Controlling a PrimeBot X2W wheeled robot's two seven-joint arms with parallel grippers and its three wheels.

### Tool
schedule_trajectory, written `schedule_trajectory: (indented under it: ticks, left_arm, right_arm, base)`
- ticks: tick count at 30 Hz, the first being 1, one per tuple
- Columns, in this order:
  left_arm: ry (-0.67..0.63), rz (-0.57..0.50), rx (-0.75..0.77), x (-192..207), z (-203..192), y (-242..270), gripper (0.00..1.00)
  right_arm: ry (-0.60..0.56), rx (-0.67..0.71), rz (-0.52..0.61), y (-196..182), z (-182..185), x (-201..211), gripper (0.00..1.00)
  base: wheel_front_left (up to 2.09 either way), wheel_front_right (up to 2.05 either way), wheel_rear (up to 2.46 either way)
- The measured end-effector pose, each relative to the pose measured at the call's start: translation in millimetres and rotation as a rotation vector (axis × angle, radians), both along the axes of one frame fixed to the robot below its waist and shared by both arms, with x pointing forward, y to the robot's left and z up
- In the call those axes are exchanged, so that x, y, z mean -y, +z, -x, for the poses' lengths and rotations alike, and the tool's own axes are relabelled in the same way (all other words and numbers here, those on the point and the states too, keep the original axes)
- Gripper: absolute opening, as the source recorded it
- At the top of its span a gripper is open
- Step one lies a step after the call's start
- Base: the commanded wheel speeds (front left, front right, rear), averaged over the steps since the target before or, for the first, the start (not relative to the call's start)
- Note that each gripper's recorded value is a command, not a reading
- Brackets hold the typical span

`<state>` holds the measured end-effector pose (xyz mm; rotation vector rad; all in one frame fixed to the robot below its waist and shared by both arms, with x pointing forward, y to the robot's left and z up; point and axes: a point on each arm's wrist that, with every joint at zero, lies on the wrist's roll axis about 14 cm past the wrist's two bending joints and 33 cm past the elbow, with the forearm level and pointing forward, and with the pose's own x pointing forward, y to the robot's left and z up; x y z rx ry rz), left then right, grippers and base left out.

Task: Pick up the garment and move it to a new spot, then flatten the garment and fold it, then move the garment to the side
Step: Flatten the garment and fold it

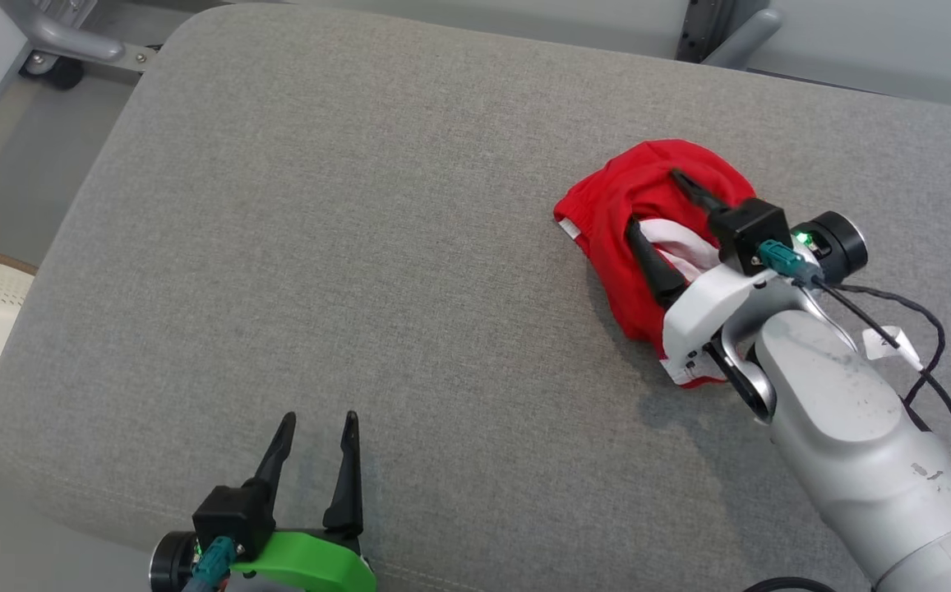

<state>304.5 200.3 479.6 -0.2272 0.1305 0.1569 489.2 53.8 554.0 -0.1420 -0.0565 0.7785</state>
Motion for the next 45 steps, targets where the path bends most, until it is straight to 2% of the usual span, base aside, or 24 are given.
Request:
schedule_trajectory:
  ticks: [4, 9, 14, 22, 26, 31, 45]
  left_arm:
    - [-0.008, -0.009, 0.014, 0.1, -4.1, 3.9, 1.0]
    - [-0.086, -0.006, 0.053, 19.8, -18.8, 13.4, 1.0]
    - [-0.201, 0.004, 0.108, 52.5, -38.0, 27.9, 1.0]
    - [-0.445, 0.027, 0.144, 124.5, -55.2, 36.1, 1.0]
    - [-0.585, 0.032, 0.102, 163.5, -54.9, 21.6, 1.0]
    - [-0.691, 0.024, 0.03, 193.4, -60.1, -2.3, 1.0]
    - [-0.806, 0.081, -0.061, 238.4, -83.8, -36.6, 1.0]
  right_arm:
    - [-0.043, 0.038, -0.081, 23.7, -6.3, 9.1, 1.0]
    - [-0.183, 0.053, -0.144, 27.1, 1.5, 65.5, 1.0]
    - [-0.338, 0.042, -0.163, 18.5, 22.3, 127.9, 1.0]
    - [-0.538, 0.048, -0.18, 14.6, 60.1, 202.9, 1.0]
    - [-0.612, 0.052, -0.196, 14.8, 73.7, 225.4, 1.0]
    - [-0.685, 0.059, -0.197, 14.6, 83.4, 249.6, 1.0]
    - [-0.837, 0.012, -0.158, -8.1, 96.7, 297.9, 1.0]
  base:
    - [0.0, 0.0, 0.0]
    - [0.0, 0.0, 0.0]
    - [0.0, 0.0, 0.0]
    - [0.0, 0.0, 0.0]
    - [0.0, 0.0, 0.0]
    - [0.0, 0.0, 0.0]
    - [0.0, 0.0, 0.0]
